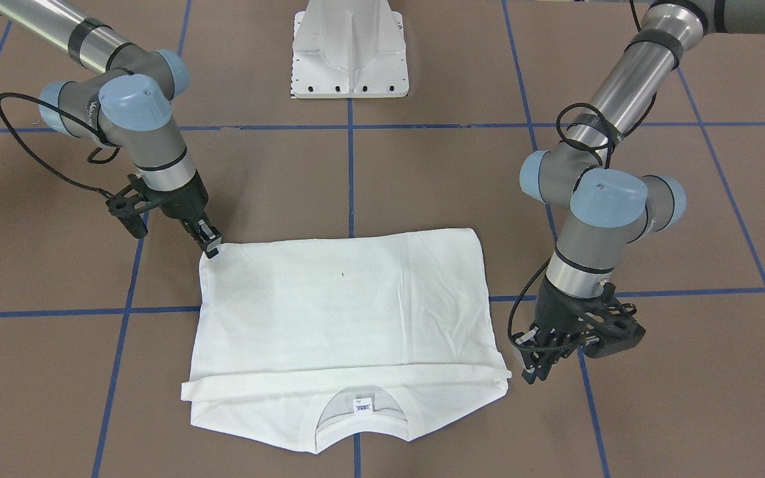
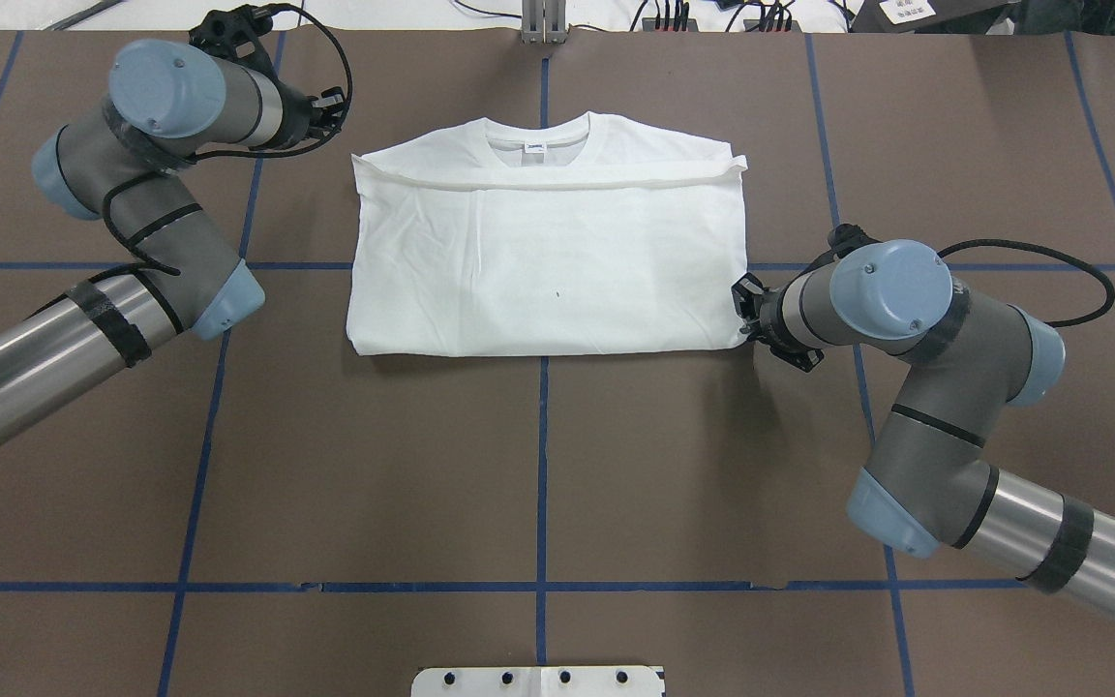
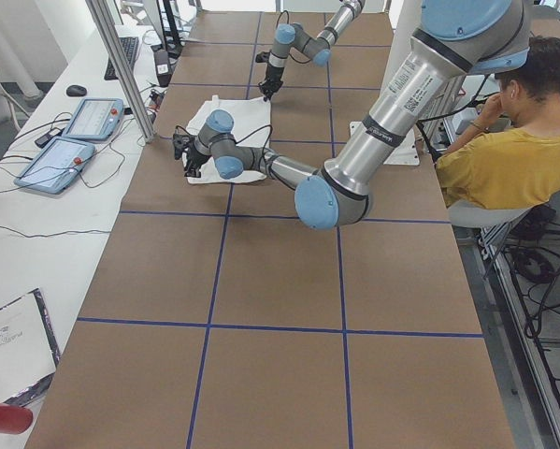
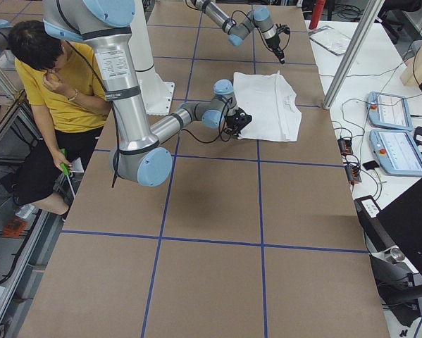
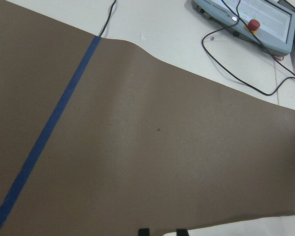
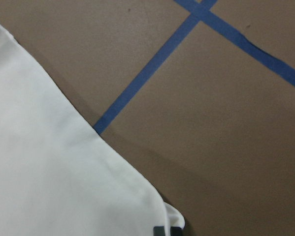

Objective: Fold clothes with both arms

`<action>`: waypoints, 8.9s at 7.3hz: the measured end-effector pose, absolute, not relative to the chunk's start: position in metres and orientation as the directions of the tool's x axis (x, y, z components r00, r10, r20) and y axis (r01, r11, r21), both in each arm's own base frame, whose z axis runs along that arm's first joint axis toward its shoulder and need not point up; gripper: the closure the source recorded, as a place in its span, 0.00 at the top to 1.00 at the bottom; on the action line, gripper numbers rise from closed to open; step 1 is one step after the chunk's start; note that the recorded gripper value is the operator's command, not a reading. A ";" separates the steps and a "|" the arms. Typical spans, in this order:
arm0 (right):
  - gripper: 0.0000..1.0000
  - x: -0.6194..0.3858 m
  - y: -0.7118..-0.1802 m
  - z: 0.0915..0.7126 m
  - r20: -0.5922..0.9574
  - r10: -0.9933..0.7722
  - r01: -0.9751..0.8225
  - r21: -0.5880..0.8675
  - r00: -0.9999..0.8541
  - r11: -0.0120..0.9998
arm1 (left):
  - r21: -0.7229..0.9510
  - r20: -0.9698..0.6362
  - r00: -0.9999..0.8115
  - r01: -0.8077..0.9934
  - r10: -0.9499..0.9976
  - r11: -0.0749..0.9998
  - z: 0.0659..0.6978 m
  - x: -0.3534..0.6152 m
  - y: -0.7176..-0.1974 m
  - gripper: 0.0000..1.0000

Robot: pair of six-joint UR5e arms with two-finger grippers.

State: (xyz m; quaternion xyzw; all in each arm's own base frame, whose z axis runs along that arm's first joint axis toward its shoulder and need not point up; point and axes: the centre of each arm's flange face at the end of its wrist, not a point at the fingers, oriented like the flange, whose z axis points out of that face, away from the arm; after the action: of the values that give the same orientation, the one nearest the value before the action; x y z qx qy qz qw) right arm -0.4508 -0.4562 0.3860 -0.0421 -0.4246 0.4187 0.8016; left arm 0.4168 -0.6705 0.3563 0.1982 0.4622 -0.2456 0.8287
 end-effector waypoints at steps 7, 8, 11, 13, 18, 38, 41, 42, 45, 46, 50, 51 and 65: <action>0.00 -0.424 -0.247 0.318 0.555 0.684 -0.437 -0.527 0.473 0.729 | 0.042 -0.921 0.349 0.527 -0.171 0.849 0.322 0.387 -0.616 0.31; 0.82 -0.435 -0.200 0.310 0.504 0.678 -0.410 -0.548 0.535 0.730 | -0.010 -0.938 0.298 0.492 -0.179 0.871 0.311 0.379 -0.596 0.32; 1.00 -0.454 -0.125 0.311 0.458 0.623 -0.343 -0.556 0.634 0.757 | -0.148 -0.947 0.196 0.440 -0.256 0.886 0.290 0.378 -0.553 0.36; 1.00 -0.435 -0.168 0.298 0.480 0.677 -0.395 -0.564 0.558 0.725 | -0.243 -0.928 0.171 0.396 -0.332 0.885 0.284 0.401 -0.505 0.44; 1.00 -0.388 -0.371 0.283 0.592 0.725 -0.595 -0.456 0.354 0.662 | -0.366 -0.844 0.262 0.354 -0.467 0.861 0.306 0.504 -0.393 0.54; 1.00 -0.455 -0.394 0.258 0.650 0.612 -0.524 -0.362 0.451 0.771 | -0.116 -0.923 0.238 0.575 -0.302 0.810 0.290 0.474 -0.664 0.36; 1.00 -0.513 -0.343 0.263 0.711 0.273 -0.276 -0.115 0.648 0.954 | -0.117 -0.946 0.205 0.509 -0.252 0.853 0.309 0.407 -0.618 0.36; 1.00 -0.527 -0.330 0.262 0.700 0.161 -0.192 -0.036 0.696 0.981 | -0.102 -0.951 0.207 0.495 -0.231 0.863 0.314 0.390 -0.607 0.36; 1.00 -0.553 -0.309 0.262 0.584 -0.155 0.068 0.168 0.797 0.983 | -0.089 -0.952 0.216 0.485 -0.218 0.870 0.323 0.378 -0.597 0.36; 1.00 -0.557 -0.307 0.265 0.555 -0.213 0.118 0.202 0.804 0.972 | -0.089 -0.951 0.218 0.485 -0.219 0.870 0.326 0.377 -0.596 0.36; 1.00 -0.577 -0.305 0.245 0.507 -0.288 0.174 0.260 0.812 0.950 | -0.092 -0.948 0.224 0.487 -0.226 0.869 0.332 0.377 -0.595 0.36; 1.00 -0.586 -0.305 0.246 0.494 -0.291 0.178 0.263 0.819 0.948 | -0.093 -0.948 0.225 0.487 -0.227 0.869 0.333 0.377 -0.595 0.36; 1.00 -0.531 -0.301 0.271 0.594 0.162 -0.218 0.024 0.788 0.976 | -0.089 -0.953 0.212 0.488 -0.217 0.868 0.324 0.374 -0.592 0.38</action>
State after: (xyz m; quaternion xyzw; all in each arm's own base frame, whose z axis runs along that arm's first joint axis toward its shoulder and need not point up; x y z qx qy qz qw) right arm -0.5311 -0.3012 0.2710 0.0458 -0.3096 0.1006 0.9444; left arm 0.3742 -0.5921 0.3243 0.1162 0.5845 -0.2290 0.7697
